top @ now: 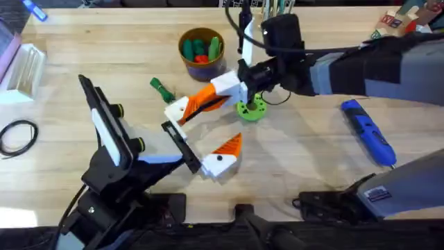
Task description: Pick up the gripper from the table and insert it into the empty holder that is missing its gripper. Then pick up a screw, insert it into the mounting hole, and use the screwdriver to tighten it. Finally, clean up the table by picking up the vegetable and placing it into the bucket.
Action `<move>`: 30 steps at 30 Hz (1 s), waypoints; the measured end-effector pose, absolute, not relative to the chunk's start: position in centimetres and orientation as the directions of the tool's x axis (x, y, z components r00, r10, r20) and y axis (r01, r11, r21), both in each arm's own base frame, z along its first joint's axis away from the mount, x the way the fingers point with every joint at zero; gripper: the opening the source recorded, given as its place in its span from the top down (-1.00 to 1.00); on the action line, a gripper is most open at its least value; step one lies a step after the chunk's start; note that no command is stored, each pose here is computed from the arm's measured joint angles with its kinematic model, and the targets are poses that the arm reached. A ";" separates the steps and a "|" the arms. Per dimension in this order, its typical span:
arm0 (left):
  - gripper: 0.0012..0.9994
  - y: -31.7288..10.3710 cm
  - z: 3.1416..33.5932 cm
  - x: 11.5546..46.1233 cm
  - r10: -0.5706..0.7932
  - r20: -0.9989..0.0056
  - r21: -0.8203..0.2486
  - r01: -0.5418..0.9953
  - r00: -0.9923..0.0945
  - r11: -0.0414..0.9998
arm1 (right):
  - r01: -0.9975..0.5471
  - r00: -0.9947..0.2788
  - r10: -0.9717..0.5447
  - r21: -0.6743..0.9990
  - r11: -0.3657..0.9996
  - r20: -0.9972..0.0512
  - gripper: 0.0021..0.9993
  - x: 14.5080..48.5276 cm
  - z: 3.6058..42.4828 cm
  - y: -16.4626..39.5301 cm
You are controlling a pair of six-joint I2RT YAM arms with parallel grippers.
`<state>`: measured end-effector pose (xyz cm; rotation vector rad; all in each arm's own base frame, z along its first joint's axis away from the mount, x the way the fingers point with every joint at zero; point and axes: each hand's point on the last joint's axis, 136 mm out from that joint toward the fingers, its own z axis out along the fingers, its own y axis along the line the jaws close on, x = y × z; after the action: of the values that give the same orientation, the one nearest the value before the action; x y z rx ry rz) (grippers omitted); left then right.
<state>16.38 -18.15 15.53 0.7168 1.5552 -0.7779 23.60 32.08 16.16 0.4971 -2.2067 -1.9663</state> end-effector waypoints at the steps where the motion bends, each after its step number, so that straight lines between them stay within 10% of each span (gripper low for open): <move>1: -0.97 -18.3 15.5 16.2 0.018 -0.993 -0.084 0.812 -0.115 0.578 | -0.149 -0.931 -0.348 0.985 0.085 -0.111 0.99 23.3 16.2 32.3; 19: -0.97 -18.2 15.5 16.3 0.016 -0.993 -0.088 0.810 -0.119 0.580 | -0.172 -0.926 -0.354 0.982 0.083 -0.132 0.97 23.0 16.1 32.6; 30: -0.97 -19.8 15.7 13.7 0.034 -0.995 -0.070 0.897 -0.095 0.436 | -0.219 -0.862 -0.470 0.976 0.006 -0.191 -0.26 19.4 16.0 34.2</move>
<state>13.72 -19.82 15.73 0.8659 1.4900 -0.9015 19.37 34.24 15.98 0.7267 -2.0842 -1.9603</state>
